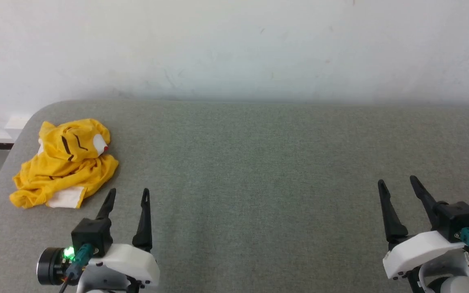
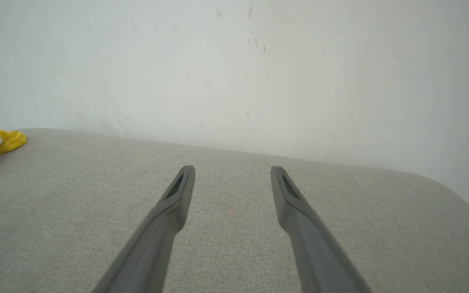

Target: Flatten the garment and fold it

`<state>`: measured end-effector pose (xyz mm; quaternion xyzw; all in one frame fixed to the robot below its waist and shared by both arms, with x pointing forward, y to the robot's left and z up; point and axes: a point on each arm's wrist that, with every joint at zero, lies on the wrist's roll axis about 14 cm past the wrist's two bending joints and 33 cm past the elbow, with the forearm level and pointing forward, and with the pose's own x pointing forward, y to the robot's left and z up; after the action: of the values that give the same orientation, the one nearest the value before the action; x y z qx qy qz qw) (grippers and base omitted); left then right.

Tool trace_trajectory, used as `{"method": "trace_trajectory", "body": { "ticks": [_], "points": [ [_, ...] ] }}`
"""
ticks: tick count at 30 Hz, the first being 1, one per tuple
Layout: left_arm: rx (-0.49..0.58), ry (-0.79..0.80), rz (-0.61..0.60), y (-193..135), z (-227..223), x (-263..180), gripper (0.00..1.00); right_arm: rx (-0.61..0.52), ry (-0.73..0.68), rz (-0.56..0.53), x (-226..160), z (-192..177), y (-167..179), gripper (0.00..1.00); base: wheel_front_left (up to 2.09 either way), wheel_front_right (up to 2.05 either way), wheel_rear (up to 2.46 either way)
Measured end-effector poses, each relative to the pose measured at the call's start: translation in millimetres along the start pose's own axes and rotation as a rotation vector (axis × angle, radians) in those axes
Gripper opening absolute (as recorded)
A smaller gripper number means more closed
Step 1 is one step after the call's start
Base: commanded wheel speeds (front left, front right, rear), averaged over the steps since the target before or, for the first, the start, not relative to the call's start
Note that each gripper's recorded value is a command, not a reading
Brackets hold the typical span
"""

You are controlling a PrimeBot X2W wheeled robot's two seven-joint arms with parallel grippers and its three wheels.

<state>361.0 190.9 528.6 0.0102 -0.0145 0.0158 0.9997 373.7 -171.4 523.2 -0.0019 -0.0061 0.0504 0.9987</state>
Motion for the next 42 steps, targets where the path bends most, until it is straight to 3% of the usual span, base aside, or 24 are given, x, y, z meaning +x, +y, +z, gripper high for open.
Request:
{"method": "trace_trajectory", "body": {
  "ticks": [22,42],
  "points": [
    [-0.029,-0.023,0.154,44.6,-1.5,-33.1,1.0,0.022,-0.031,0.106,20.3,1.7,35.2,1.0,0.0,0.0,0.0],
    [-0.052,-0.05,0.335,92.0,-1.6,-78.0,1.0,0.057,-0.038,0.308,39.4,-2.0,106.3,1.0,0.0,0.0,0.0]
  ]
}}
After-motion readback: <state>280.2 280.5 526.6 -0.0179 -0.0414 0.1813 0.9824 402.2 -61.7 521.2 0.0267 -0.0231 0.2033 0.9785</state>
